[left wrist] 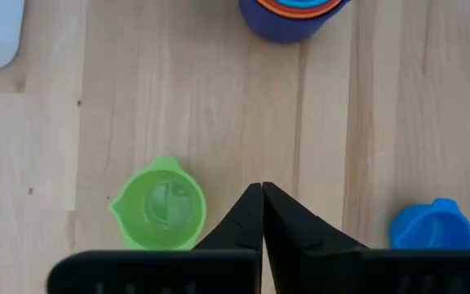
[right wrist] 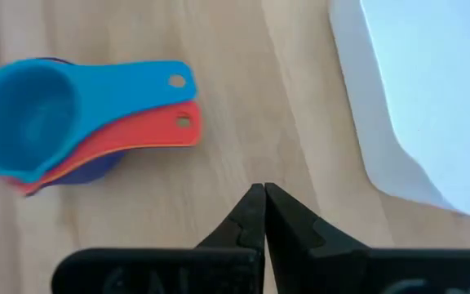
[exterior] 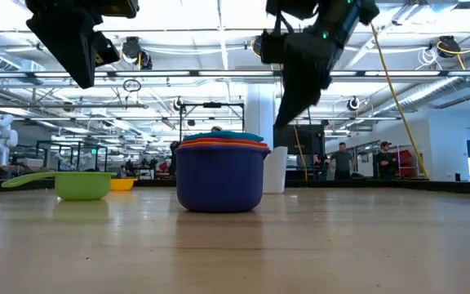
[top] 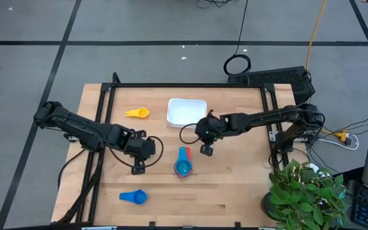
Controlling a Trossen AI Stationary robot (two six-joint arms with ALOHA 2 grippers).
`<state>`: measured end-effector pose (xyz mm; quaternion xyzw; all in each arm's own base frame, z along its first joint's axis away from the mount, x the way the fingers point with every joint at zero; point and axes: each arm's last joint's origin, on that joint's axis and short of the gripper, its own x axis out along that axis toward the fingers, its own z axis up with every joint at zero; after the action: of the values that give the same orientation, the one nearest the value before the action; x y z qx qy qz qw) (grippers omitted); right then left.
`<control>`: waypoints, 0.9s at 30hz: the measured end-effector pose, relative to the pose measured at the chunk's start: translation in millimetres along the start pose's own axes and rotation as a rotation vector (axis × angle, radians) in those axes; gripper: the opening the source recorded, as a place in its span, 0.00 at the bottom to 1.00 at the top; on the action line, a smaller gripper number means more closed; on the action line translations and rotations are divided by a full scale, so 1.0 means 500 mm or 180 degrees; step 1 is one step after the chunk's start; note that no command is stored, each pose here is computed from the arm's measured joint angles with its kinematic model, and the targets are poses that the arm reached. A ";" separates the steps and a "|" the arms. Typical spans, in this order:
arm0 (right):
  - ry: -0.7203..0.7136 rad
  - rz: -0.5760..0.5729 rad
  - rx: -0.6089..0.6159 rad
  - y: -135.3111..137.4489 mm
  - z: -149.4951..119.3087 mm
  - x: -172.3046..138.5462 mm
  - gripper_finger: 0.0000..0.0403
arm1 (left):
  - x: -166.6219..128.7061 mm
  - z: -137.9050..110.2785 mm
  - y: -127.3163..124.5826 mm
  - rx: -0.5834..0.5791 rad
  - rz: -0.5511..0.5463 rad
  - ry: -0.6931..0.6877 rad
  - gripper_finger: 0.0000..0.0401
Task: Nest measuring cups in basket
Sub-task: Adjust the stacked measuring cups
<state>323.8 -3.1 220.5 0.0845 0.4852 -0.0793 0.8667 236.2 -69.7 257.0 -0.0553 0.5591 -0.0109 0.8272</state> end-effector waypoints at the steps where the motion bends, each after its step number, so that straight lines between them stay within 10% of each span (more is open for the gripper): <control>1: 0.0000 0.0015 -0.0047 0.003 0.004 -0.006 0.00 | 0.000 0.000 0.000 -0.0014 -0.0002 -0.0003 0.02; 17: 0.0751 0.0422 -0.0333 0.039 -0.053 0.102 0.00 | 0.000 -0.001 -0.002 -0.0041 0.0048 -0.0017 0.06; 27: 0.0782 0.0458 -0.0555 0.063 0.021 0.161 0.00 | 0.000 0.004 0.007 -0.0023 0.0073 -0.0054 0.06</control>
<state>381.1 21.0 159.1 0.0526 0.5853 0.0363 0.8083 238.1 -66.0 257.3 -0.0519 0.5527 0.0011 0.8318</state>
